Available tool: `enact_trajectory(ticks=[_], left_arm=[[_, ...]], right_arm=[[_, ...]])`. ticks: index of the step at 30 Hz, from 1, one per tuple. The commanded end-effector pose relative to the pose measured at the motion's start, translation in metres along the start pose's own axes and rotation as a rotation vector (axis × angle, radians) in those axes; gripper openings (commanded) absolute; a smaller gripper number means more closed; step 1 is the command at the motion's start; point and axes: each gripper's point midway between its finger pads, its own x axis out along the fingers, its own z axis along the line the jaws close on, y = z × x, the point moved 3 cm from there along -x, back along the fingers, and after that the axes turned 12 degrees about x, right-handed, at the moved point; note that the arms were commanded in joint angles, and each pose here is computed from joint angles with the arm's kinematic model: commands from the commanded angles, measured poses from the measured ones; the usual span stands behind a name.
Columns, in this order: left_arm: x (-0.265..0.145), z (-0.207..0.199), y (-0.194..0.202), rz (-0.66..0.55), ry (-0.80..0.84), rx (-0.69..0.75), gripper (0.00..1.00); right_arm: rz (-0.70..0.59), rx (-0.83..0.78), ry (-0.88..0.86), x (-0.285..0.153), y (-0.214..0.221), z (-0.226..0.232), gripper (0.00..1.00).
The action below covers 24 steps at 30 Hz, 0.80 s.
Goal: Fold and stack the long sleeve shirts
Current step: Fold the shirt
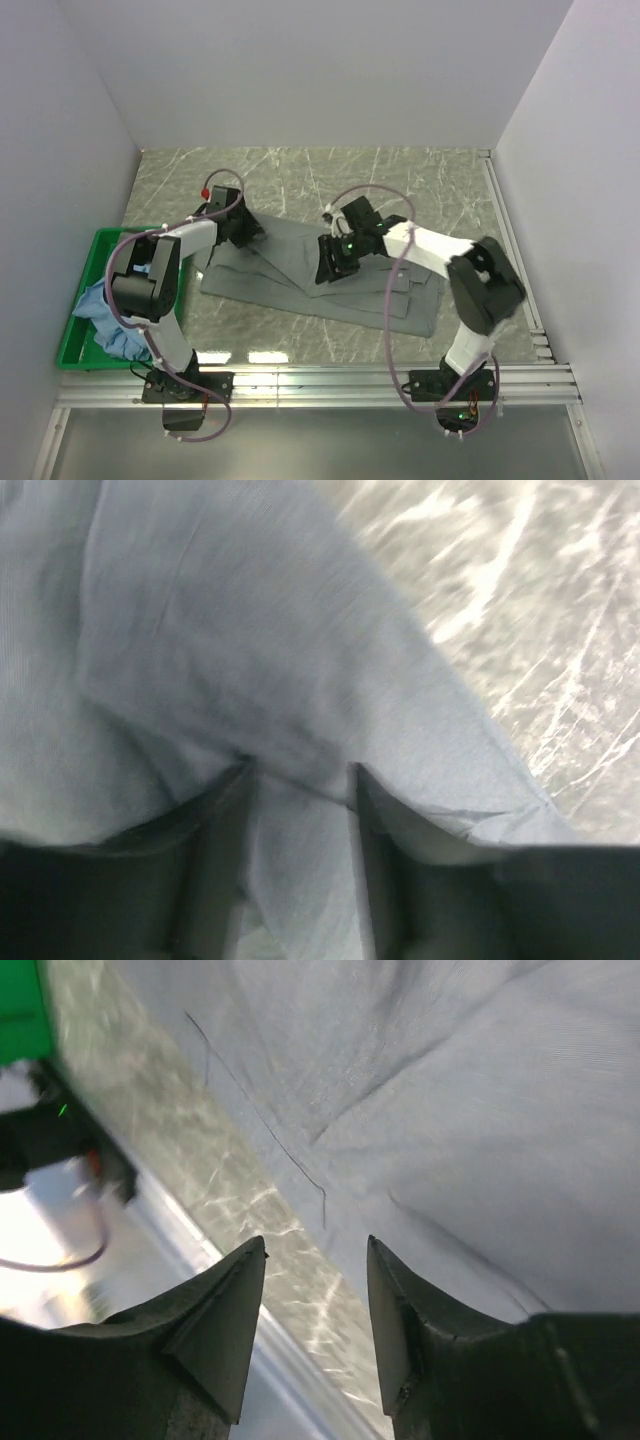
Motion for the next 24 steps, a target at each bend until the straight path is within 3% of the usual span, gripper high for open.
enact_trajectory(ticks=[1, 3, 4, 8, 15, 19, 24], left_arm=[[-0.01, -0.019, -0.036, -0.096, 0.016, 0.133, 0.56], [-0.03, -0.036, -0.052, -0.16, 0.016, 0.172, 0.67], [-0.038, -0.041, -0.056, -0.181, 0.014, 0.18, 0.81], [-0.077, -0.049, -0.054, -0.24, -0.046, 0.165, 0.96], [-0.1, -0.049, 0.023, -0.085, -0.079, 0.136, 0.93], [-0.088, -0.035, 0.061, 0.001, -0.112, 0.141, 0.85], [-0.063, -0.026, 0.074, 0.047, -0.157, 0.14, 0.82]], right_arm=[[-0.272, -0.126, 0.211, -0.056, -0.033, 0.002, 0.54], [-0.322, -0.116, 0.295, -0.074, -0.032, -0.006, 0.57], [-0.354, -0.093, 0.39, -0.083, -0.033, -0.02, 0.59], [-0.355, -0.044, 0.533, -0.096, -0.024, -0.048, 0.66], [-0.281, 0.047, 0.607, -0.089, -0.001, -0.079, 0.65], [-0.244, 0.062, 0.655, -0.085, 0.006, -0.091, 0.64], [-0.18, 0.08, 0.671, -0.076, 0.017, -0.1, 0.63]])
